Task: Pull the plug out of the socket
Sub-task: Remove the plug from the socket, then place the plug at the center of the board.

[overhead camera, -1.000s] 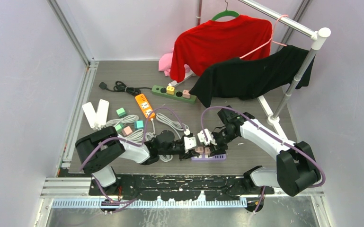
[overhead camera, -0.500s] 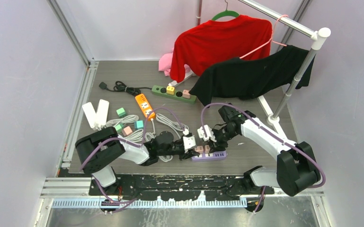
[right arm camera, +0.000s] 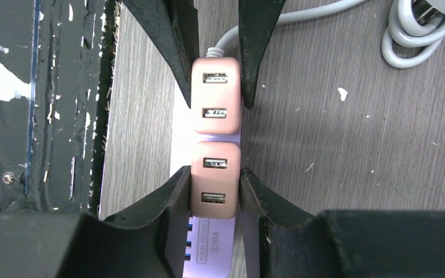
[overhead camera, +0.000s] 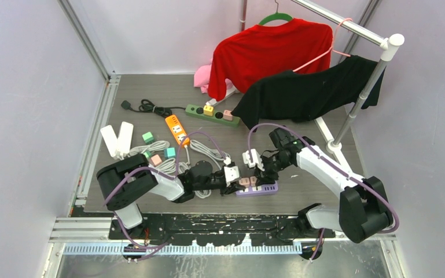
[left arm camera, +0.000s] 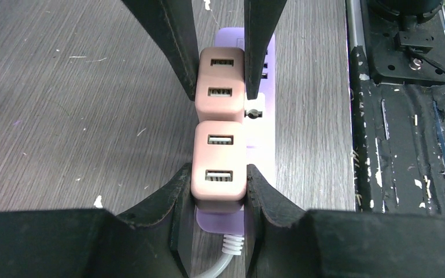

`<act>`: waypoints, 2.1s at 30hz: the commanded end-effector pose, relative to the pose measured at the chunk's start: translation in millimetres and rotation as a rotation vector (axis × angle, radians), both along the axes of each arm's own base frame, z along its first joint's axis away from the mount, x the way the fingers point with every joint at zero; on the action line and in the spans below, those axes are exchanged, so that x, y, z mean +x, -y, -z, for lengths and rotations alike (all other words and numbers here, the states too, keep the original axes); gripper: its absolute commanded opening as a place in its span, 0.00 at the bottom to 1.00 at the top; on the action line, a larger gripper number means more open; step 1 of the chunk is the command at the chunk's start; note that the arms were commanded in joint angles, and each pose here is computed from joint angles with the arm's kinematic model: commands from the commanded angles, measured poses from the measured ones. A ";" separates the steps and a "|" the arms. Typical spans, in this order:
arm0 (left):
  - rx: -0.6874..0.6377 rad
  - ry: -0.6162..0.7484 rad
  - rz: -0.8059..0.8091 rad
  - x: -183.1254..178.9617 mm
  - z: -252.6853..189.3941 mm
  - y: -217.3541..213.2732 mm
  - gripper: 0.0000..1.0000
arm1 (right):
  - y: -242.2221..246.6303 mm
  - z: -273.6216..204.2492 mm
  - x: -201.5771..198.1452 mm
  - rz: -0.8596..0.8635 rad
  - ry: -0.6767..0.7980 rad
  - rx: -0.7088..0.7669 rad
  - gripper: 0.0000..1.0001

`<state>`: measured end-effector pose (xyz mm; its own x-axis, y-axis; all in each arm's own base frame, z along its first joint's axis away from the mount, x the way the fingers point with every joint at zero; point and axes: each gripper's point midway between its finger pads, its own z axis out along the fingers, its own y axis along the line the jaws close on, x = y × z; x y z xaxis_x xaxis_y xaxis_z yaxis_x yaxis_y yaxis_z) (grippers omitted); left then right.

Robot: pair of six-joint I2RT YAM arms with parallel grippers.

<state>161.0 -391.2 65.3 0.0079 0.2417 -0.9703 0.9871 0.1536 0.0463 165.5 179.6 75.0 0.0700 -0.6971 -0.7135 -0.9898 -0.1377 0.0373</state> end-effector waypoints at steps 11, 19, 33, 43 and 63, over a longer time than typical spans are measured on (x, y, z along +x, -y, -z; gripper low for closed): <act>0.054 -0.035 -0.024 5.7 21.1 -5.0 0.00 | -10.8 -33.6 -22.3 -0.154 0.018 0.157 0.01; 0.043 -0.069 -0.030 5.4 24.6 -0.6 0.00 | -14.6 -47.4 10.9 0.050 0.011 0.164 0.01; -0.098 -0.153 -0.133 9.9 -30.5 -3.4 0.66 | -3.5 -76.7 9.7 0.170 -0.108 0.207 0.01; -0.172 -0.441 -0.249 -1.3 -128.4 -17.3 0.76 | -4.6 -91.6 19.2 0.288 -0.178 0.241 0.02; -0.652 -0.794 -0.730 18.5 -425.2 -105.1 0.78 | 12.0 -91.3 32.5 0.377 -0.204 0.272 0.02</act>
